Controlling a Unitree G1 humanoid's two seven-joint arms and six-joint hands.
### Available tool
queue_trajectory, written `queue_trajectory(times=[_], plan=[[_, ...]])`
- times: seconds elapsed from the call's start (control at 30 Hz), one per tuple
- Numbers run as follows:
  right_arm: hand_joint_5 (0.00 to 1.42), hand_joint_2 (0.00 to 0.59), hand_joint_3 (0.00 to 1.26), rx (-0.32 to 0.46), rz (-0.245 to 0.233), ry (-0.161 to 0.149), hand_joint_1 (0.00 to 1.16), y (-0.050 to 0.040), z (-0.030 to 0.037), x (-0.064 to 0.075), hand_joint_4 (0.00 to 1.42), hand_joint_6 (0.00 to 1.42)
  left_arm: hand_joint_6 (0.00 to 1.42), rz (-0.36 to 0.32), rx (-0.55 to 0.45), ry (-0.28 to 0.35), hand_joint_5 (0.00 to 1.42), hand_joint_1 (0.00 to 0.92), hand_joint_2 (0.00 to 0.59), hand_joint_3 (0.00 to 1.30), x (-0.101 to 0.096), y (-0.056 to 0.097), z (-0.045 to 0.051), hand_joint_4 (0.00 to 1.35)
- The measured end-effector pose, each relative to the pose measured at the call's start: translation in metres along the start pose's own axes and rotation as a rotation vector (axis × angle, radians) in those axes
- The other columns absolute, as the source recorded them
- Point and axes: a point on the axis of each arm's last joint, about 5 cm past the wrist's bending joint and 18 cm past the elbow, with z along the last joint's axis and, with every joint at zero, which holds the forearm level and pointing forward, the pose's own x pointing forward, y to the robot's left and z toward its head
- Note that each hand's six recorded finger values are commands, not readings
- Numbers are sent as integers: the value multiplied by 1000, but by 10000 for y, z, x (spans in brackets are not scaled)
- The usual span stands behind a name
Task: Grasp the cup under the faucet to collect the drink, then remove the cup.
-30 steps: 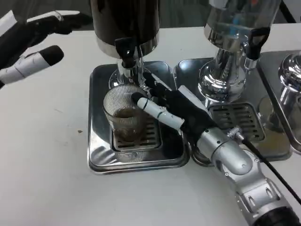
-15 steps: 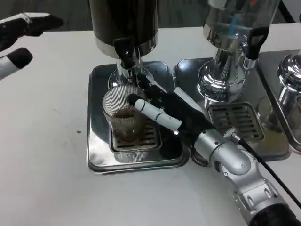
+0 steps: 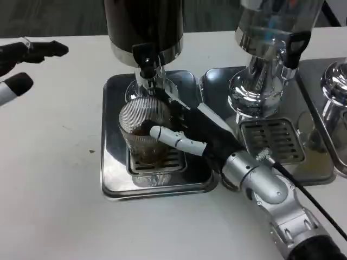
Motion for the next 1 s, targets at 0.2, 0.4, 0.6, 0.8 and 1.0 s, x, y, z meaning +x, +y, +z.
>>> queue_trajectory(times=[0.2,0.4,0.6,0.8,1.0], plan=[[0,189,0,9,-1,-5,425,0,-20,-7,0,17,203,-10,-4,5,189,0,75,333,0,-7,-4,251],[0,189,0,6,3,-9,436,-12,-28,-15,0,37,203,-31,-9,13,190,0,76,337,6,-18,-10,259],[0,202,0,-15,9,-11,449,-21,-30,-23,0,46,203,-41,-10,15,190,0,76,345,10,-22,-11,264],[0,203,0,-17,9,-12,451,-21,-37,-35,0,48,203,-48,-11,17,190,0,77,347,13,-26,-13,265],[0,203,0,-17,9,-16,452,-7,-49,-65,0,49,203,-67,-14,23,190,0,80,348,28,-43,-18,265]])
